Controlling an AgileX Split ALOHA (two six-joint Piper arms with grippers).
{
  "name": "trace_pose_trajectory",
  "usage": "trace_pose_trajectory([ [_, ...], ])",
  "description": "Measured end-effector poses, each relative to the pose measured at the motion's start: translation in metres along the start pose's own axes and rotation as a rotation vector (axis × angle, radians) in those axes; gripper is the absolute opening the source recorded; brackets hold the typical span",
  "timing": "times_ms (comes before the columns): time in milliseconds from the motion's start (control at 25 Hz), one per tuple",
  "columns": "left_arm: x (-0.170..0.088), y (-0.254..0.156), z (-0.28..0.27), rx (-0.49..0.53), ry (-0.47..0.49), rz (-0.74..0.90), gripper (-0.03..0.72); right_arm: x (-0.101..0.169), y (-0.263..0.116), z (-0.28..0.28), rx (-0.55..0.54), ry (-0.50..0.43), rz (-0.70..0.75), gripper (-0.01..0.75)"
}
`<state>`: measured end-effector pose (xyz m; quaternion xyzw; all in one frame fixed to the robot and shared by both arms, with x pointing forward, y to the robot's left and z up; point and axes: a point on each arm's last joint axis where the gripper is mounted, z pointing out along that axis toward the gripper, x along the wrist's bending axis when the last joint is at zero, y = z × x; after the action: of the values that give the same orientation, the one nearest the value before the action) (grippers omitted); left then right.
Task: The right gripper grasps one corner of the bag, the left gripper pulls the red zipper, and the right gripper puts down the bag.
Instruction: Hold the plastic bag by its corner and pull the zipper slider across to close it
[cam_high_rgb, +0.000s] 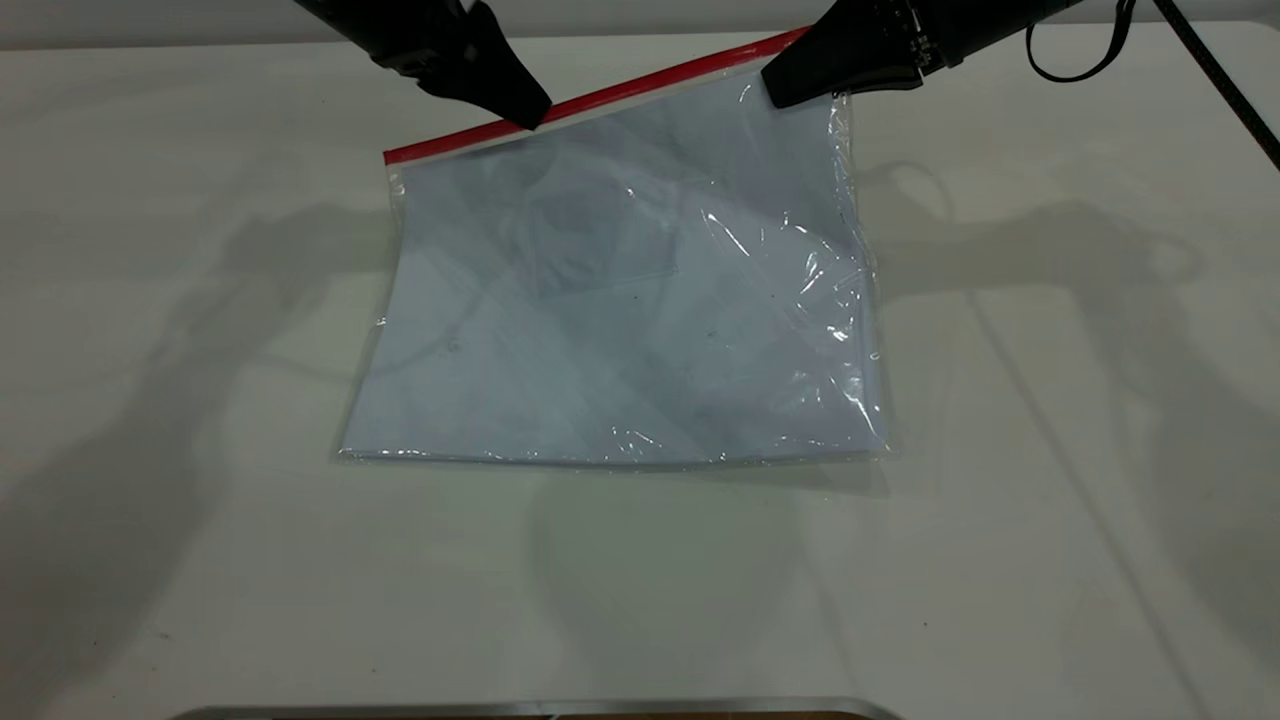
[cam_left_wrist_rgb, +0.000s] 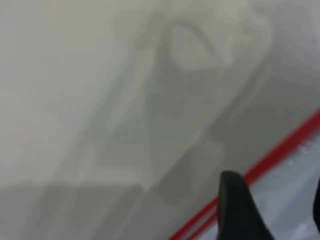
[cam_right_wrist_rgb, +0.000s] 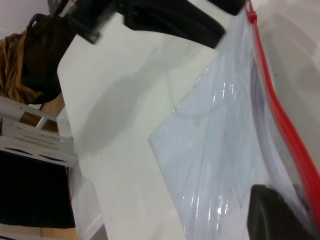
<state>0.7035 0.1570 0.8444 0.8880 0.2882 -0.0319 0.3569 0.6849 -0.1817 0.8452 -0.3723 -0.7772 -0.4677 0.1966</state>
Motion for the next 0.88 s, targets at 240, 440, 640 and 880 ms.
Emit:
trace_pose_trajectory([
  [240, 0.009, 0.009, 0.007, -0.036, 0.017, 0.016, 0.45, 0.0, 0.0, 0.0, 0.001, 0.0, 0.0, 0.033],
  [440, 0.009, 0.015, 0.005, -0.053, 0.012, 0.028, 0.43, 0.0, 0.0, 0.0, 0.001, 0.001, 0.0, 0.033],
  [640, 0.01, -0.001, 0.022, -0.019, -0.042, -0.002, 0.416, 0.0, 0.0, 0.0, 0.002, 0.001, -0.001, 0.033],
  [880, 0.014, -0.003, 0.027, -0.019, -0.042, -0.001, 0.414, 0.0, -0.001, 0.0, 0.011, -0.001, -0.005, 0.033],
])
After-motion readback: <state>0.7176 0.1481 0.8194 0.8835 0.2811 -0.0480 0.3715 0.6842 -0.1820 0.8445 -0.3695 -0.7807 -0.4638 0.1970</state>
